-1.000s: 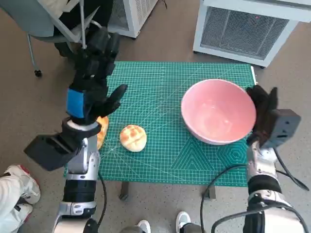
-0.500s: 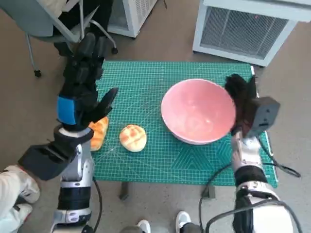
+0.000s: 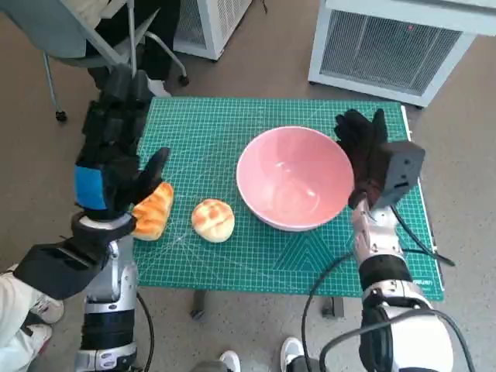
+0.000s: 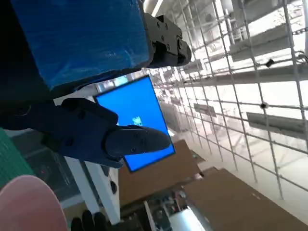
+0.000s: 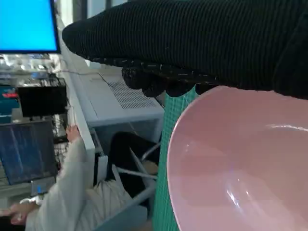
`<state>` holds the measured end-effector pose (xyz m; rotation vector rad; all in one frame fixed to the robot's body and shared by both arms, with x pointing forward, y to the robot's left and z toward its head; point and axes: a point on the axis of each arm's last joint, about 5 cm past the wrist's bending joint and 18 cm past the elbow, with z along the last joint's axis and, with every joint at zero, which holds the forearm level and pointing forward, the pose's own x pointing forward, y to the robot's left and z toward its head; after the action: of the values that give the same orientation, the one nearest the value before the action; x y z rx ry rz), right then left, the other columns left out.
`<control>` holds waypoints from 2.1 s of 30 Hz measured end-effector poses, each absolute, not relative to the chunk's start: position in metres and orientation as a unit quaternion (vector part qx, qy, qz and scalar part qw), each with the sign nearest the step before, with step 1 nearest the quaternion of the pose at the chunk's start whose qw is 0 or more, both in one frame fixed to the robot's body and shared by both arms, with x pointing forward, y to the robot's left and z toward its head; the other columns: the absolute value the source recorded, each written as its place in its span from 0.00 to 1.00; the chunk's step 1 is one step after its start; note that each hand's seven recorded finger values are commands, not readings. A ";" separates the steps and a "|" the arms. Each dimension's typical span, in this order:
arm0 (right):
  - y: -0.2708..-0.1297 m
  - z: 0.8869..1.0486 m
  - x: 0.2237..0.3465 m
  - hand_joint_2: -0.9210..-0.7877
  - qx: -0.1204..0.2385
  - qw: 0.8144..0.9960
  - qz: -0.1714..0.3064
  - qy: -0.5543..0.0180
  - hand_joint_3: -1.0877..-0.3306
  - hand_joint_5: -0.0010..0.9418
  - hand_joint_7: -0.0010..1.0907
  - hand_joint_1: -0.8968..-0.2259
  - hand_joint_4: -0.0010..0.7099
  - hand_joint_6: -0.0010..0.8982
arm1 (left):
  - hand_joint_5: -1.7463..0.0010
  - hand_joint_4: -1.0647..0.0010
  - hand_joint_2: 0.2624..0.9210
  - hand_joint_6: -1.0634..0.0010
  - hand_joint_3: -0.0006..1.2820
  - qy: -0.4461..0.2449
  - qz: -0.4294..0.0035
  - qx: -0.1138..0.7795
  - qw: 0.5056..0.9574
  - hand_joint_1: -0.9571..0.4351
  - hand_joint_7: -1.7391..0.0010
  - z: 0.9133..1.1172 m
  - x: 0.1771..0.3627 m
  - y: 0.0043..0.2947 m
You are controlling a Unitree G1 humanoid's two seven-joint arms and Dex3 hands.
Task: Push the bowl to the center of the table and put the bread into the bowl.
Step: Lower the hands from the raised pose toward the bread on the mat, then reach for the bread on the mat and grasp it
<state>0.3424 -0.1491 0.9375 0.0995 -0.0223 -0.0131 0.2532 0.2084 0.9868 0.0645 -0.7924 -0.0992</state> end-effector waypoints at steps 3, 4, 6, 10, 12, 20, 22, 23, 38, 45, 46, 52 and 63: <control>-0.150 0.940 0.343 0.00 0.046 0.999 -0.003 -0.019 0.21 0.00 0.31 0.62 0.29 0.12 | 1.00 0.77 1.00 0.71 0.24 -0.376 -0.043 0.057 0.924 0.41 0.92 0.986 0.250 0.216; -0.150 0.941 0.344 0.00 0.043 0.999 -0.002 -0.024 0.21 0.00 0.31 0.61 0.29 0.12 | 1.00 0.76 1.00 0.72 0.24 -0.372 -0.043 0.067 0.925 0.41 0.93 0.986 0.249 0.219; -0.152 0.945 0.344 0.00 0.035 0.998 0.000 -0.043 0.21 0.00 0.31 0.59 0.30 0.12 | 0.99 0.76 1.00 0.72 0.24 -0.360 -0.042 0.095 0.927 0.41 0.93 0.986 0.247 0.228; -0.159 0.957 0.346 0.00 0.010 0.994 -0.001 -0.104 0.24 0.00 0.32 0.54 0.30 0.12 | 0.99 0.76 1.00 0.72 0.25 -0.326 -0.041 0.164 0.930 0.38 0.93 0.990 0.243 0.247; -0.161 0.965 0.347 0.00 0.000 0.990 0.000 -0.143 0.25 0.01 0.33 0.53 0.31 0.12 | 0.99 0.75 1.00 0.72 0.25 -0.306 -0.037 0.203 0.929 0.37 0.94 0.992 0.241 0.257; -0.167 1.003 0.345 0.00 -0.037 0.942 0.040 -0.332 0.29 0.01 0.43 0.52 0.37 0.09 | 0.99 0.74 1.00 0.72 0.25 -0.214 -0.040 0.365 0.905 0.36 0.94 1.004 0.239 0.288; -0.166 1.012 0.343 0.00 -0.045 0.924 0.058 -0.376 0.31 0.01 0.45 0.52 0.38 0.09 | 0.99 0.74 1.00 0.72 0.24 -0.192 -0.049 0.398 0.896 0.36 0.95 1.007 0.240 0.294; -0.166 1.016 0.341 0.00 -0.047 0.915 0.066 -0.396 0.32 0.01 0.46 0.52 0.38 0.09 | 0.99 0.73 1.00 0.72 0.23 -0.181 -0.054 0.411 0.892 0.36 0.95 1.008 0.240 0.297; -0.173 1.037 0.320 0.00 -0.096 0.833 0.120 -0.532 0.38 0.01 0.55 0.49 0.42 0.06 | 1.00 0.75 0.89 0.68 0.01 -0.063 -0.167 0.568 0.803 0.54 0.98 1.034 0.255 0.324; -0.173 1.041 0.318 0.00 -0.098 0.826 0.122 -0.542 0.39 0.01 0.56 0.48 0.42 0.06 | 1.00 0.73 0.77 0.64 0.00 -0.090 -0.222 0.676 0.697 0.55 0.98 1.039 0.263 0.322; -0.173 1.042 0.318 0.00 -0.099 0.825 0.123 -0.543 0.39 0.01 0.56 0.48 0.42 0.06 | 1.00 0.73 0.75 0.64 0.00 -0.097 -0.230 0.692 0.678 0.53 0.98 1.040 0.264 0.321; -0.173 1.043 0.318 0.00 -0.100 0.824 0.124 -0.544 0.39 0.01 0.56 0.48 0.42 0.05 | 1.00 0.73 0.71 0.65 0.00 -0.131 -0.265 0.757 0.583 0.48 0.99 1.041 0.273 0.314; -0.175 1.033 0.315 0.00 -0.114 0.836 0.123 -0.523 0.39 0.01 0.57 0.48 0.42 0.05 | 0.99 0.70 0.69 0.62 0.00 -0.166 -0.307 0.773 0.530 0.49 0.98 1.027 0.284 0.313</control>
<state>0.3148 -0.1749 1.0330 -0.2409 -1.1077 0.2613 0.2840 0.3129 1.0271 1.8453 -0.3963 -0.7317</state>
